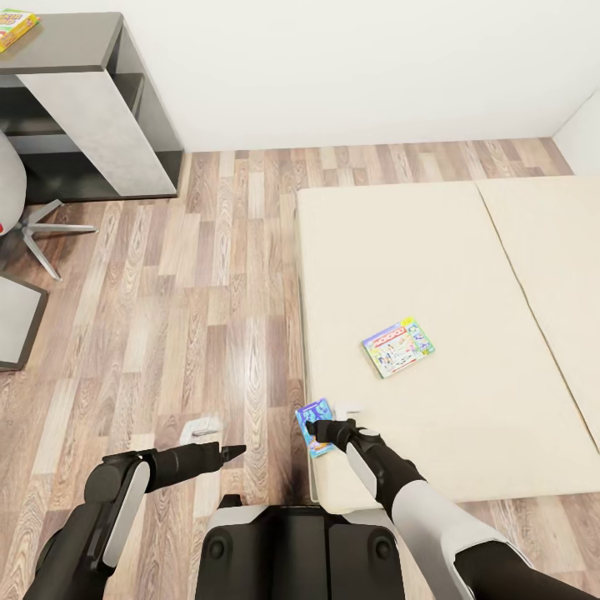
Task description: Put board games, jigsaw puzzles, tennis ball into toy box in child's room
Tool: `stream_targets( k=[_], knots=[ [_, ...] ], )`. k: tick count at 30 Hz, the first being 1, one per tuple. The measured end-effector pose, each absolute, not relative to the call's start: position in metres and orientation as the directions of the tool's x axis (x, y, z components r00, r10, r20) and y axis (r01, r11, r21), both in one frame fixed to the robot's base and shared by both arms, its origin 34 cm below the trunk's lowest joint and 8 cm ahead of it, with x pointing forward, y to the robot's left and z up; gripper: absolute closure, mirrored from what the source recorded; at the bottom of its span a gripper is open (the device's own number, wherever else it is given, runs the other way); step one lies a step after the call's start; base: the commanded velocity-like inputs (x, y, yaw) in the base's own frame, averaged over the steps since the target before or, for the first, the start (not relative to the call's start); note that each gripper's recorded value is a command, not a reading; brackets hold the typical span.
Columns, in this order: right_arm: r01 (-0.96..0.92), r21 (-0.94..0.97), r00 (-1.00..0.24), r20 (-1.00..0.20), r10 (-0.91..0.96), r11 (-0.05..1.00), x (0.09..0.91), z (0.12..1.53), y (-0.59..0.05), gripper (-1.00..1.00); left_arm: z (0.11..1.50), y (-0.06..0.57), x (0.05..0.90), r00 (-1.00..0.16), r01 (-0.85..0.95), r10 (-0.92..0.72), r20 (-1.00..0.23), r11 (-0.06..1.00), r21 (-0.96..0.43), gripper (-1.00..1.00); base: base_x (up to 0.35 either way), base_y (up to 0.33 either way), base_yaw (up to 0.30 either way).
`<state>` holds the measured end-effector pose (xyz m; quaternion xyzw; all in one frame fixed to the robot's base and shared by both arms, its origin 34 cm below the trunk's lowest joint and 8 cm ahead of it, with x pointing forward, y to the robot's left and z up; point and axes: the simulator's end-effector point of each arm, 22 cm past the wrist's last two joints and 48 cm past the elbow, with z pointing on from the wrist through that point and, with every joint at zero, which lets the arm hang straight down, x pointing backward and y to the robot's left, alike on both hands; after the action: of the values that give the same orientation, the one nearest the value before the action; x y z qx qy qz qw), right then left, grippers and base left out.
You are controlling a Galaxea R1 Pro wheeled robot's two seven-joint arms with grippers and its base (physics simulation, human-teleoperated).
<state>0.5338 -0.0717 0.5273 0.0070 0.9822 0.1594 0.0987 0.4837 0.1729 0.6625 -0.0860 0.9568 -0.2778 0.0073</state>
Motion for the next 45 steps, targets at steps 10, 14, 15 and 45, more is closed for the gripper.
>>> stream_targets(
  k=[10,14,15,45],
  knots=[
    [-0.029,0.328,-0.963,-0.263,0.062,0.944,0.569,0.542,-0.067,-1.00,0.663,0.173,0.484,-0.985,-0.160,-0.168,0.034,0.831,-0.533,-1.00,0.000,0.000,0.000],
    [-0.030,0.329,-0.961,-0.269,0.063,0.944,0.572,0.543,-0.067,-1.00,0.662,0.173,0.483,-0.985,-0.161,-0.168,0.034,0.831,-0.533,-1.00,0.000,0.000,0.000],
    [-0.030,0.329,-0.961,-0.270,0.063,0.944,0.572,0.543,-0.067,-1.00,0.663,0.173,0.484,-0.985,-0.160,-0.168,0.034,0.831,-0.533,-1.00,0.000,0.000,0.000],
    [-0.007,0.392,-0.955,-0.275,0.110,0.920,0.561,0.590,-0.054,-1.00,0.663,0.174,0.484,-0.985,-0.159,-0.168,0.033,0.831,-0.532,-1.00,0.000,0.000,0.000]
  ],
)
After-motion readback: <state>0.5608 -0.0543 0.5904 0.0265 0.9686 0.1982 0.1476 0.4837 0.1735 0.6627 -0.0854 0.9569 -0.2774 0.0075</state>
